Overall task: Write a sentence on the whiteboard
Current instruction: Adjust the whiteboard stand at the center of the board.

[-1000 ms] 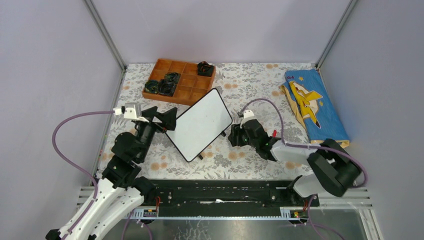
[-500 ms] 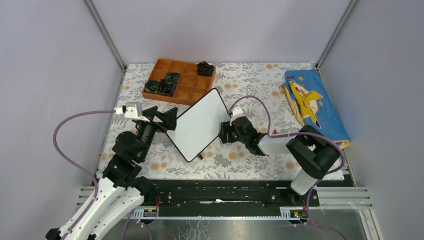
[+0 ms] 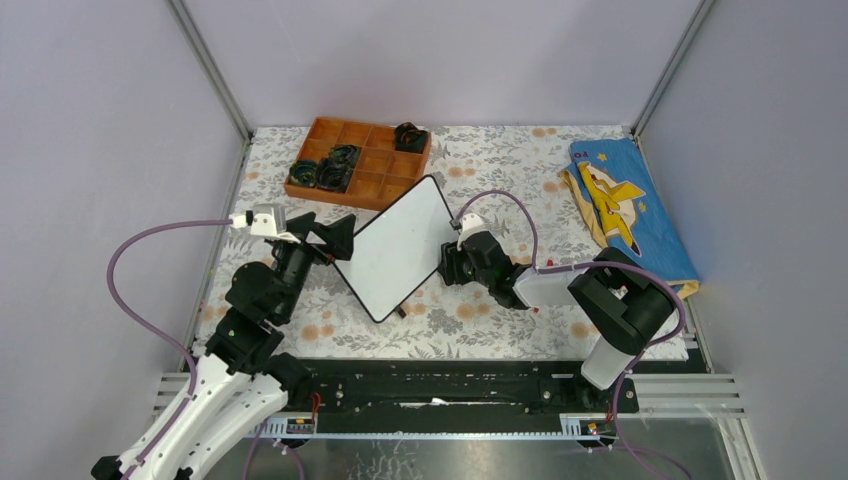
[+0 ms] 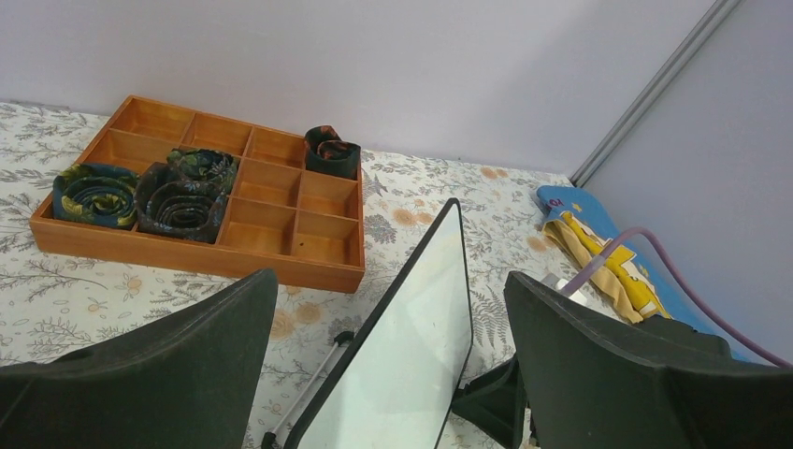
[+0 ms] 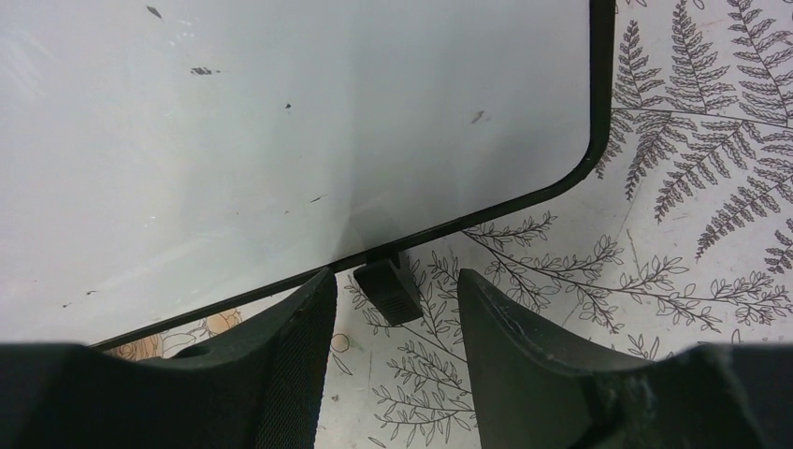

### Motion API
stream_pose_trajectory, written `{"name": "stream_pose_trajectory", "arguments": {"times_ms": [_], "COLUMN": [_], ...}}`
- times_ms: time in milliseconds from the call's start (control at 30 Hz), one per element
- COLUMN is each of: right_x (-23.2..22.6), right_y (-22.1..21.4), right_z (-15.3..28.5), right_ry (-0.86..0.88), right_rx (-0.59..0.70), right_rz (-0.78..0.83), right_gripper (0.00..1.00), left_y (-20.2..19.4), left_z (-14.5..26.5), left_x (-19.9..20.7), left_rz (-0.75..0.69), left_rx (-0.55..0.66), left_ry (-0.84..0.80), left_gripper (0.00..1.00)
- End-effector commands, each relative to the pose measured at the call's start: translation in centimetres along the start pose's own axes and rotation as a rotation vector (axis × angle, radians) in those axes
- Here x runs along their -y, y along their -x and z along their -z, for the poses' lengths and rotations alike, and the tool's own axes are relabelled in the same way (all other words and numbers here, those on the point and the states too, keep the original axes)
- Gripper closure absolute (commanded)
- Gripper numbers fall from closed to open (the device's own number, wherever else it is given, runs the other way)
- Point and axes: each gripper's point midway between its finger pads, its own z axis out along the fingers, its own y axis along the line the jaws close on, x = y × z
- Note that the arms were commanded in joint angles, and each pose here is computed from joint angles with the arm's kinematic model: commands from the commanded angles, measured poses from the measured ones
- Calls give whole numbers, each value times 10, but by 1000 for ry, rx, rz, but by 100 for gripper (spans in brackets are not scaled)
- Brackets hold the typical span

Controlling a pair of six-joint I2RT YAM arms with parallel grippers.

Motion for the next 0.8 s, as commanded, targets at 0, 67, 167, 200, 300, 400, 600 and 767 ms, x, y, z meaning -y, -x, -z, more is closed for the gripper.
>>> {"name": "stream_pose_trajectory", "arguments": {"times_ms": [0, 67, 167, 200, 300, 400, 600, 767], "right_x": [-5, -4, -2, -2, -1, 0, 0, 2], "right_y": [13, 9, 3, 1, -3, -4, -1, -2], "right_z": [-3, 0, 4, 5, 4, 2, -5, -9], "right_ry": [-1, -8, -14, -16, -13, -18, -18, -27], "right_rx": [36, 31, 27, 26, 20, 20, 33, 36], "right_rz": [35, 40, 39, 36, 42, 56, 89, 92], "right_gripper": [42, 41, 41, 42, 42, 42, 45, 50], "left_y": [6, 6, 6, 6, 4, 4, 2, 1], "left_z": [0, 0, 0, 0, -1, -1, -3, -3], "left_x": [1, 1, 2, 2, 3, 2, 1, 1], "left_rz": [-10, -10, -9, -9, -9, -11, -15, -18], "left_rx": [23, 24, 22, 23, 17, 14, 7, 5], "left_ry": [-2, -3, -8, -9, -12, -8, -3, 0], "left_gripper": [1, 1, 1, 1, 1, 1, 1, 1]}}
